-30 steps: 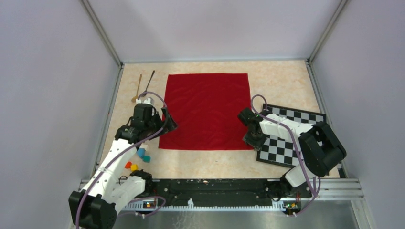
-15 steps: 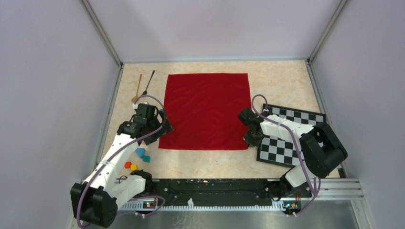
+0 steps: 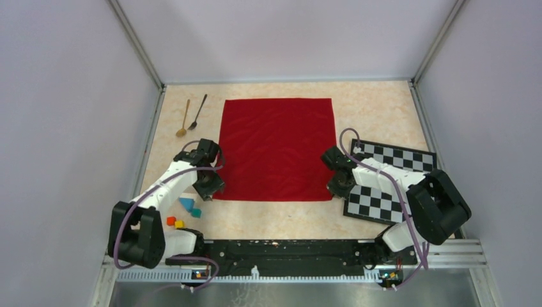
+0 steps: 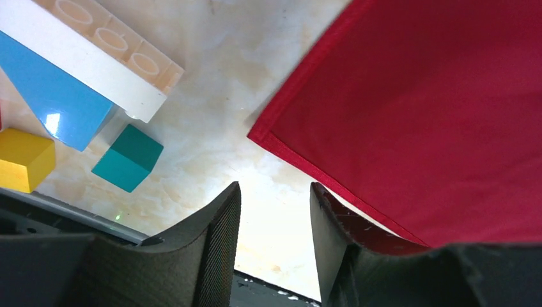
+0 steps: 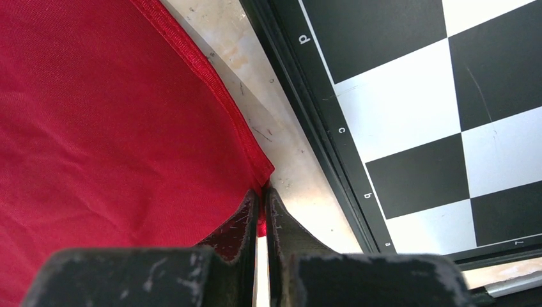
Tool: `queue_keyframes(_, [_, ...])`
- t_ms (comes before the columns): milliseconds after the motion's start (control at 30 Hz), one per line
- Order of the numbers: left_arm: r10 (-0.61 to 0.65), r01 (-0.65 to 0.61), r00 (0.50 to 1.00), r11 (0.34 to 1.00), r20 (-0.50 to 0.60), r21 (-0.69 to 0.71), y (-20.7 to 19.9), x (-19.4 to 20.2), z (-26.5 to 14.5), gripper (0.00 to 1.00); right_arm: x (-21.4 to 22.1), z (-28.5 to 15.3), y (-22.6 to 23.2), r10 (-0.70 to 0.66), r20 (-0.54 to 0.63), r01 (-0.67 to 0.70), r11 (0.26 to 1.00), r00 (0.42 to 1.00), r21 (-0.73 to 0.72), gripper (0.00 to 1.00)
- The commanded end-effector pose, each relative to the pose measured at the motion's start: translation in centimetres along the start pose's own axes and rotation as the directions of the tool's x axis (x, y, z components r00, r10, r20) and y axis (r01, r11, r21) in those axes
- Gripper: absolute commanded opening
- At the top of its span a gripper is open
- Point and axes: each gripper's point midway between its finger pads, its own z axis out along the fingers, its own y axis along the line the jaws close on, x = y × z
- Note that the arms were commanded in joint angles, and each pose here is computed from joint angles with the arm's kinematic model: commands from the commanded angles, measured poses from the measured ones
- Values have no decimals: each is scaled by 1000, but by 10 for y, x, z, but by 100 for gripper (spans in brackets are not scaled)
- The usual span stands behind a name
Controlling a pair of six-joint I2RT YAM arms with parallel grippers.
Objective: Fold the napkin into a case and place the utensils inside
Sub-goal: Pick up the flattened napkin from the center of the board.
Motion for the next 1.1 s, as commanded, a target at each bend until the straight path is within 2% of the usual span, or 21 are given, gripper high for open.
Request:
queue_keyframes(0, [-67,66,998,994,-10,-84,5,-1,6,50,4,9,-1,-5,-7,5,1000,1000,-20,0])
queue_keyframes(267, [-76,76,997,987,5,-145,5,-6,29,55,3,8,4,-24,-5,23,998,1000,-50,0])
queue_keyframes(733, [-55,56,998,987,13,-154,3,-8,58,55,7,9,-4,-14,-14,14,999,1000,-46,0])
queue_keyframes(900, [-76,78,997,993,22,-93,0,-5,64,42,6,7,-7,-13,-9,13,999,1000,-44,0])
queue_keyframes(1000, [-78,79,996,997,37,-20,-10,-8,60,25,4,5,-7,-24,0,24,998,1000,-51,0])
queue_keyframes(1067, [-78,77,996,997,51,19,-15,-12,54,7,3,2,-5,-45,7,46,996,999,-72,0])
